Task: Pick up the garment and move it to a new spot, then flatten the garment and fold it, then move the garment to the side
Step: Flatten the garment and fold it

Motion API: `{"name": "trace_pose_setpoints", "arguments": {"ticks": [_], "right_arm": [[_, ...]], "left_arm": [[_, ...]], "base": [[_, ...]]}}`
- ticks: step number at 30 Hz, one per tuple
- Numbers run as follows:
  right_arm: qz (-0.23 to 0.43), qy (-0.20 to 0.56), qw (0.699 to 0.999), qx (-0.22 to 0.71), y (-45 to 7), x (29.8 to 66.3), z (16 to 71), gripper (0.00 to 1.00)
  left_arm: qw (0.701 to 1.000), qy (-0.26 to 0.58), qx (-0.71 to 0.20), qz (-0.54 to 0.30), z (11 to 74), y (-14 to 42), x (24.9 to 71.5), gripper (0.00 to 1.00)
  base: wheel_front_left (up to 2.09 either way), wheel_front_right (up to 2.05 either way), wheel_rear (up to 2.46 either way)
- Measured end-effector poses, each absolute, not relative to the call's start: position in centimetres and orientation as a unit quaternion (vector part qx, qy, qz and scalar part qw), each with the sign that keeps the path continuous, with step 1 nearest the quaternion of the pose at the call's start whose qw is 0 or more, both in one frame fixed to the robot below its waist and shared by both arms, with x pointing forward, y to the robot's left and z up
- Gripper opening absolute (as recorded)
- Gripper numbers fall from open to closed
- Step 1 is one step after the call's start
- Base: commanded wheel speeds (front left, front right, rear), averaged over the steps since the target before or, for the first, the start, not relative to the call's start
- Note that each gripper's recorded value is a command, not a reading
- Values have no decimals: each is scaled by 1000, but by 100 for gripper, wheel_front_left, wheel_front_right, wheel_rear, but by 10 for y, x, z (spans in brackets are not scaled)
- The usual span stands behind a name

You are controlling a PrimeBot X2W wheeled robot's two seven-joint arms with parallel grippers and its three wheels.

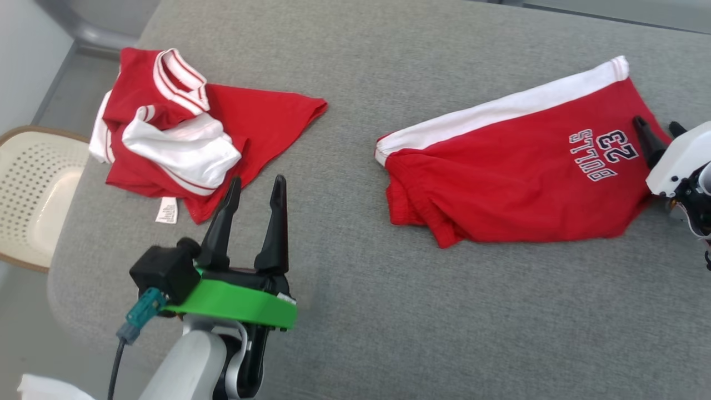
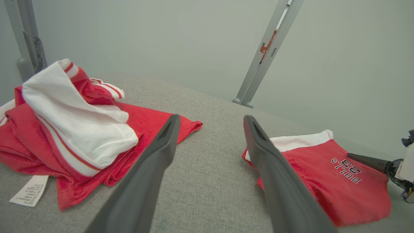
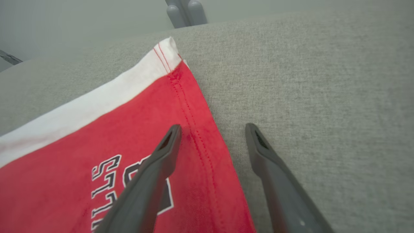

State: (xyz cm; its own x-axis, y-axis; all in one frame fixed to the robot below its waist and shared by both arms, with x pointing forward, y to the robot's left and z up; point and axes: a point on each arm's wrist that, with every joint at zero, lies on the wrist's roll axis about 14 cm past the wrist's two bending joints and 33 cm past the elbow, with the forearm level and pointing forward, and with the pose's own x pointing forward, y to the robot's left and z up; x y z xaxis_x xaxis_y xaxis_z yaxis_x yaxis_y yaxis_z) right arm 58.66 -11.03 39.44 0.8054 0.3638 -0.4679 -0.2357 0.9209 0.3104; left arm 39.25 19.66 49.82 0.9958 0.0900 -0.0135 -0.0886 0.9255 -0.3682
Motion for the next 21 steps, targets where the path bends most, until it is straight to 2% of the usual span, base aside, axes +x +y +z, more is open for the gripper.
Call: {"name": "trace_pose_setpoints", "arguments": {"ticks": [6,7,9,10,15,21], "right_arm": [[160,303,929,138,-97,585,378,100],[164,305,927,142,-94,584,378,74],[169,305,925,149,-90,580,379,7],[171,302,924,157,-86,577,380,0],[165,274,928,194,-87,568,392,0],[126,215,939,235,-115,560,415,0]], "left_arm": [[982,1,-175,75,489,209,376,100],[982,0,-171,77,488,210,374,100],[983,0,-166,80,487,211,371,100],[983,1,-165,78,486,209,370,100],[986,-4,-158,62,487,201,373,100],[987,-4,-151,47,486,194,374,100]], "base": [[0,0,0],[0,0,0],[0,0,0],[0,0,0],[0,0,0],[0,0,0]]}}
